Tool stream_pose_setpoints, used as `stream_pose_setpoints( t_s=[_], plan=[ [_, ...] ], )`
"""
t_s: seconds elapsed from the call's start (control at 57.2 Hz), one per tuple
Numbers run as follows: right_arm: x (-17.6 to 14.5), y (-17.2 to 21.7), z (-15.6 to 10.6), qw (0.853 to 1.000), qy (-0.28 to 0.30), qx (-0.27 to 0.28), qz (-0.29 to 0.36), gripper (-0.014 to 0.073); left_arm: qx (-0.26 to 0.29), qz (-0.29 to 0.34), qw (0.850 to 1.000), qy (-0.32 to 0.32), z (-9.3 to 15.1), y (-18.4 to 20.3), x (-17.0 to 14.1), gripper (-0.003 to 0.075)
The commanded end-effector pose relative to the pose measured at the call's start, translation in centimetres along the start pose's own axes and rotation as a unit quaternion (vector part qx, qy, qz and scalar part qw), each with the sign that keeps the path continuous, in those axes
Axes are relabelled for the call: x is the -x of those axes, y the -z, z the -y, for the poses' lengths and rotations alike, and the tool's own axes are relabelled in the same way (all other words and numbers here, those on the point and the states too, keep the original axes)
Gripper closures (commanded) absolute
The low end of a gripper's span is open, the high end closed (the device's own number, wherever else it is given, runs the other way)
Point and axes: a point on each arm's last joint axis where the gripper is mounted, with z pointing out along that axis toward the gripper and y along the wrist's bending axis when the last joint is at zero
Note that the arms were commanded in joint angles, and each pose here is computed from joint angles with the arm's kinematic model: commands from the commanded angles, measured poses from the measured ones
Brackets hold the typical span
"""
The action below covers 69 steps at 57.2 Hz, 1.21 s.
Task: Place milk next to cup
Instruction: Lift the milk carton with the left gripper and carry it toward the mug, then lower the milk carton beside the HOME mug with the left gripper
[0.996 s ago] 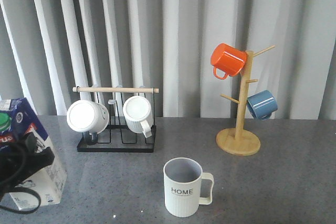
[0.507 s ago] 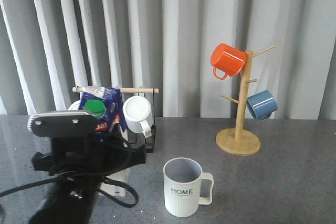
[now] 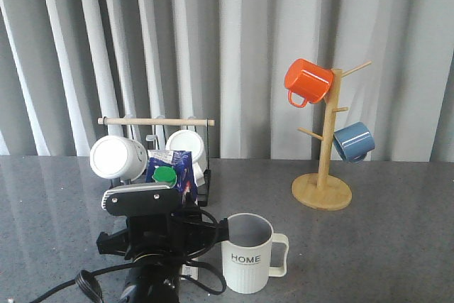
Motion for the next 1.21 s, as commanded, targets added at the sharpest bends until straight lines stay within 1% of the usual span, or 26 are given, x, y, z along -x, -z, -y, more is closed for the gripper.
stream_pose_setpoints(
  t_s=[0.0, 0.07, 0.472, 1.066, 1.188],
  plan=[
    [1.5, 0.1, 0.0, 0.999, 0.003, 0.004, 0.049, 0.0604, -0.01, 0.06, 0.998, 0.033, 0.5, 0.2, 2.6, 0.0627],
    [1.5, 0.1, 0.0, 0.999, 0.003, 0.004, 0.049, 0.0604, -0.011, 0.055, 0.998, 0.038, 0.5, 0.1, 2.3, 0.0627],
    [1.5, 0.1, 0.0, 0.999, 0.003, 0.004, 0.048, 0.0604, -0.033, 0.037, 0.999, 0.013, 1.2, -0.3, 0.8, 0.0627],
    [1.5, 0.1, 0.0, 0.999, 0.003, 0.004, 0.048, 0.0604, -0.036, 0.032, 0.999, 0.011, 1.2, -0.3, 0.7, 0.0627],
    [1.5, 0.1, 0.0, 0.999, 0.003, 0.004, 0.048, 0.0604, -0.043, 0.022, 0.999, 0.011, 1.3, -0.3, 0.5, 0.0627]
  ],
)
